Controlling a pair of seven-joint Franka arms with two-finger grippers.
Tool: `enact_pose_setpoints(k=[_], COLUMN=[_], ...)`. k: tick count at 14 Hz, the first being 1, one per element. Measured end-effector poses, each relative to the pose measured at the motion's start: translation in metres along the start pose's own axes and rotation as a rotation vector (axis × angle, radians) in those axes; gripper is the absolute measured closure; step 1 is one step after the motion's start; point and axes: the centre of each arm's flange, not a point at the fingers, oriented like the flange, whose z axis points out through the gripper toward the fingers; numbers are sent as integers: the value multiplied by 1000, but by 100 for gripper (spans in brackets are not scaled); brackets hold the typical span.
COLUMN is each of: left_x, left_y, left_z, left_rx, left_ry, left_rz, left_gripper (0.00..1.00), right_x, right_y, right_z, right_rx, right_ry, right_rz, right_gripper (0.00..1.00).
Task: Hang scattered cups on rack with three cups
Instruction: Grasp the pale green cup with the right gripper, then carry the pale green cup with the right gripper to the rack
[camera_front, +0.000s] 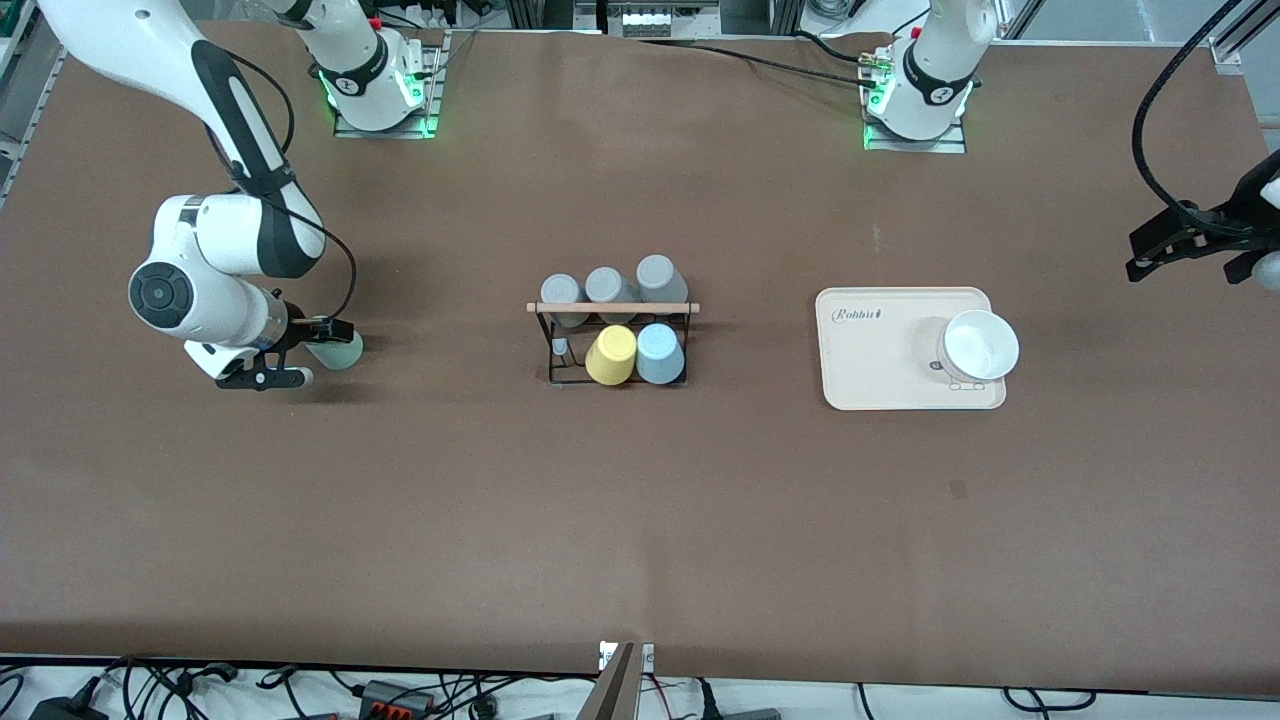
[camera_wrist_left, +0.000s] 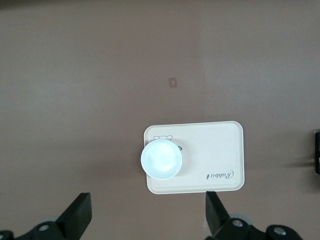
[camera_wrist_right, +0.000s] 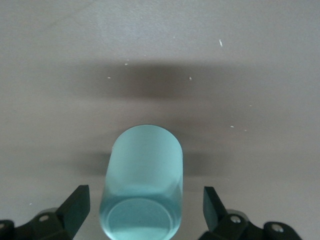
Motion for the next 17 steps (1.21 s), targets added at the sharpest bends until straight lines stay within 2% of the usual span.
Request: enact_pose_setpoints(k=[2,4,5,8,10,15,17], left_x=[-5,-10,-12,-15,-14,-14,-14], left_y=[1,5,9,18,20,23,31], left_z=[-6,-12,-14,-18,-17,-17,-18], left_rx=[1,1,1,1,1,-6,-7], left_ry=[-8,-10,-12,-11,-12,-12,-11], left_rz=[-6,-13,-12,-8,-6,-1,12], left_gripper=[0,0,0,0,0,0,0], right_x=[0,0,0,2,14,45,47], right_y=[0,0,0,0,-3,-60,-91], right_z=[2,3,1,-2,-28,-180,-209], right_rx=[0,0,0,0,-1,8,31], right_ry=[-3,-6,-5,-2,1,30,34], right_rz=[3,4,5,6,2,-73,-103], right_gripper=[5,26,34,34,34,34,34])
